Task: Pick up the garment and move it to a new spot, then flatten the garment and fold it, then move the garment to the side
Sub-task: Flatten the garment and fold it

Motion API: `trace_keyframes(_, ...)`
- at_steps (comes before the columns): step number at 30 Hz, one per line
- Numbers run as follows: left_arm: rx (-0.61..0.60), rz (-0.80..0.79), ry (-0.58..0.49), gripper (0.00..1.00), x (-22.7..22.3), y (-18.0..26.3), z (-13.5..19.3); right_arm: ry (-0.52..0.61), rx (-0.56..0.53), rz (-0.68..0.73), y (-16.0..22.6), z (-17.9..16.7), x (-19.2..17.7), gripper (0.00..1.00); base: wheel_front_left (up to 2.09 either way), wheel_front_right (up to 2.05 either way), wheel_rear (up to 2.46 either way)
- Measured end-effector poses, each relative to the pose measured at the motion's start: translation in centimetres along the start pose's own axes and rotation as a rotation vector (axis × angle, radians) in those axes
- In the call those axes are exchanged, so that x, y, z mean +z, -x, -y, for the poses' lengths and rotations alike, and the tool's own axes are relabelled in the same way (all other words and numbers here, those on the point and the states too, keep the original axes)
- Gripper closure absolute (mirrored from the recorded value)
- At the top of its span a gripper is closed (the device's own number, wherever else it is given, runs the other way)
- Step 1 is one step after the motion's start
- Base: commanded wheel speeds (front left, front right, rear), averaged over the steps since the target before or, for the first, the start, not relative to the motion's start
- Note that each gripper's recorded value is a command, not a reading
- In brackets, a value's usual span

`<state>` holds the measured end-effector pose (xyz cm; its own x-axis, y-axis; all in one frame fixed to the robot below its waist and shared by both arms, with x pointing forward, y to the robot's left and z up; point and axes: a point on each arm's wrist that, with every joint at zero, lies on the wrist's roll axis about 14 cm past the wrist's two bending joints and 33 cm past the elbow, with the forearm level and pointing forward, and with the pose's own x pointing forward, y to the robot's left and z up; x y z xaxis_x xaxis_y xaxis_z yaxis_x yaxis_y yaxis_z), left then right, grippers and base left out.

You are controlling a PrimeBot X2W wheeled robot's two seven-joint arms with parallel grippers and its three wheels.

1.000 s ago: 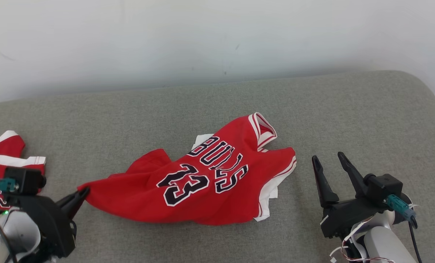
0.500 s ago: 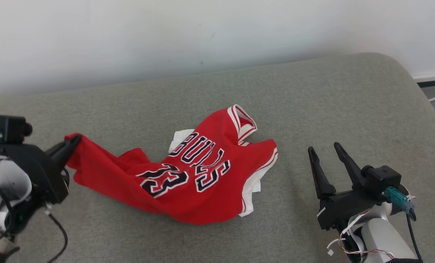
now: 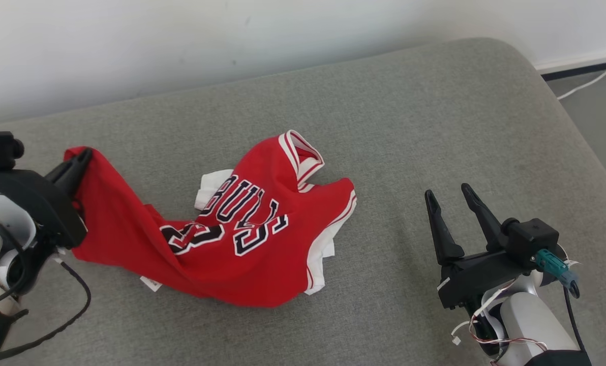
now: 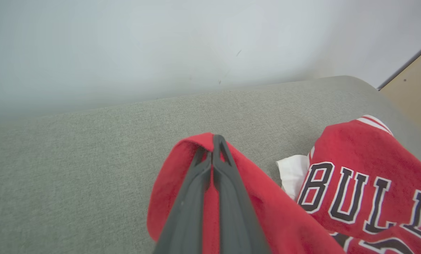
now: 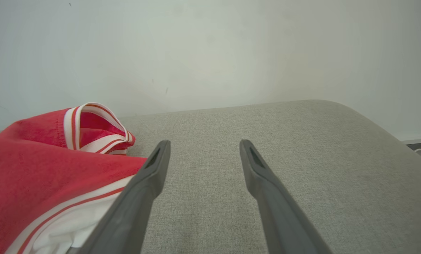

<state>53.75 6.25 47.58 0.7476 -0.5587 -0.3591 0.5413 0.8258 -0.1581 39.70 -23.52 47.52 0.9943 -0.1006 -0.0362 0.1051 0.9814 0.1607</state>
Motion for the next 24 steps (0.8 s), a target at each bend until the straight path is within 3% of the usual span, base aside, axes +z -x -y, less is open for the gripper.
trace_keyframes(3, -0.001, 0.001, -0.027, 1.00, -1.1, -1.2, -0.1, 0.006, -0.018, -0.008, 0.2, 0.7, -0.2, 0.00, 0.00, 0.00, 0.00)
trace_keyframes(4, -0.005, 0.002, -0.032, 0.85, -1.4, -1.4, 0.0, 0.008, -0.022, -0.010, 0.2, 0.8, -0.3, 0.00, 0.00, 0.00, 0.00)
trace_keyframes(5, -0.006, 0.000, -0.036, 0.52, -1.7, -1.6, 0.0, 0.008, -0.027, -0.012, 0.3, 1.0, -0.3, 0.00, 0.00, 0.00, 0.00)
trace_keyframes(6, -0.008, -0.002, -0.041, 0.51, -2.0, -1.8, 0.0, 0.009, -0.029, -0.014, 0.3, 1.0, -0.4, 0.00, 0.00, 0.00, 0.00)
trace_keyframes(8, -0.014, 0.000, -0.066, 0.00, -2.3, -1.9, 0.0, 0.010, -0.032, -0.017, 0.3, 1.1, -0.5, 0.00, 0.00, 0.00, 0.00)
trace_keyframes(24, 0.079, 0.169, -0.120, 0.00, 0.1, 2.5, -3.4, -0.003, 0.030, -0.009, -0.5, -1.1, -0.5, 0.00, 0.00, 0.00, 0.00)
